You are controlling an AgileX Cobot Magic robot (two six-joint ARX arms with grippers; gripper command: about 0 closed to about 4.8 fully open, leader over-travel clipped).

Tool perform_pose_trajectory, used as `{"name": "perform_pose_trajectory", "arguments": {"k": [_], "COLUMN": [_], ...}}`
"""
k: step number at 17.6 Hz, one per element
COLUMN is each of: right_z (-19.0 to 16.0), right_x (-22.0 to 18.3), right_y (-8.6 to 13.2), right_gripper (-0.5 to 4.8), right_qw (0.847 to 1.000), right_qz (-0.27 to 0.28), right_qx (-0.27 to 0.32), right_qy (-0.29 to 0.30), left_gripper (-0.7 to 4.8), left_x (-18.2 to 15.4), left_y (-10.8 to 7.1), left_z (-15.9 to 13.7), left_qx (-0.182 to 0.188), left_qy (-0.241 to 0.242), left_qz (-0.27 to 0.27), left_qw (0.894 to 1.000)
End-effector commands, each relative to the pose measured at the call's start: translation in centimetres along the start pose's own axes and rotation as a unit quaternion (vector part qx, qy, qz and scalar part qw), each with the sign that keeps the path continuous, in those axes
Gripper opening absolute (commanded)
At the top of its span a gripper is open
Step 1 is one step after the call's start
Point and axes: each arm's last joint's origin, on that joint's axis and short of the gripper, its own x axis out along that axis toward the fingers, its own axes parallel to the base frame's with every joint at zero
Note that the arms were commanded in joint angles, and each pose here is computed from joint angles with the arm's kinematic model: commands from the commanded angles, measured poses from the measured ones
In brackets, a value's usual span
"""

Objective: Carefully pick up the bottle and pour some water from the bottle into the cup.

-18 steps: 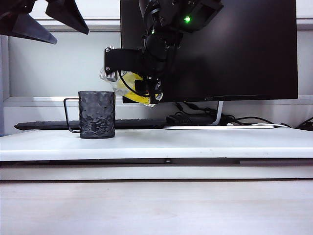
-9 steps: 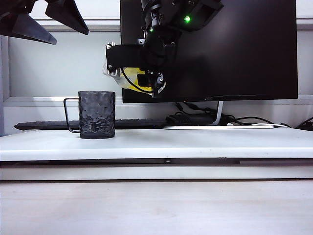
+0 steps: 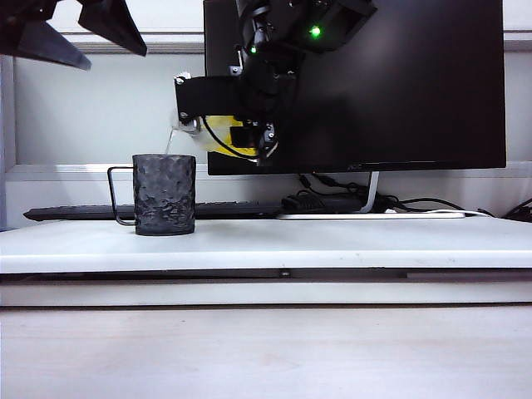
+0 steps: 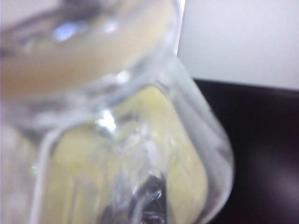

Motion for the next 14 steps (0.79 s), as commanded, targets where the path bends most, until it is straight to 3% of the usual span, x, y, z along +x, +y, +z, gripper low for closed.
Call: {"name": "perform_pose_trajectory", "arguments": {"k": [1,5,14], "right_z": [0.67,0.89,0.51], "right_x": [-0.69,-0.77,-0.68], "right_y": [-1.38,-1.02,-0.99], "right_gripper": [1.98,1.98,1.98], "right_qw": [0.999,1.0,1.0], "right_qz": [-0.034,-0.017,-0.012], "right_qx": [0.014,0.007,-0.009], "right_qy": [-0.009,0.0,0.004], "left_gripper": [4.79,4.79,4.79], "left_x": [-0.06,-0.1,-0.1], "left_y": [0.06,0.55,0.56], "left_z": [0.4,0.45,0.42], "left_qx": [0.005,0.013,0.021], "left_qy": [-0.018,-0.016,-0.014], "left_qz": [0.004,0.086,0.088], "left_qw": [1.0,0.996,0.996]}}
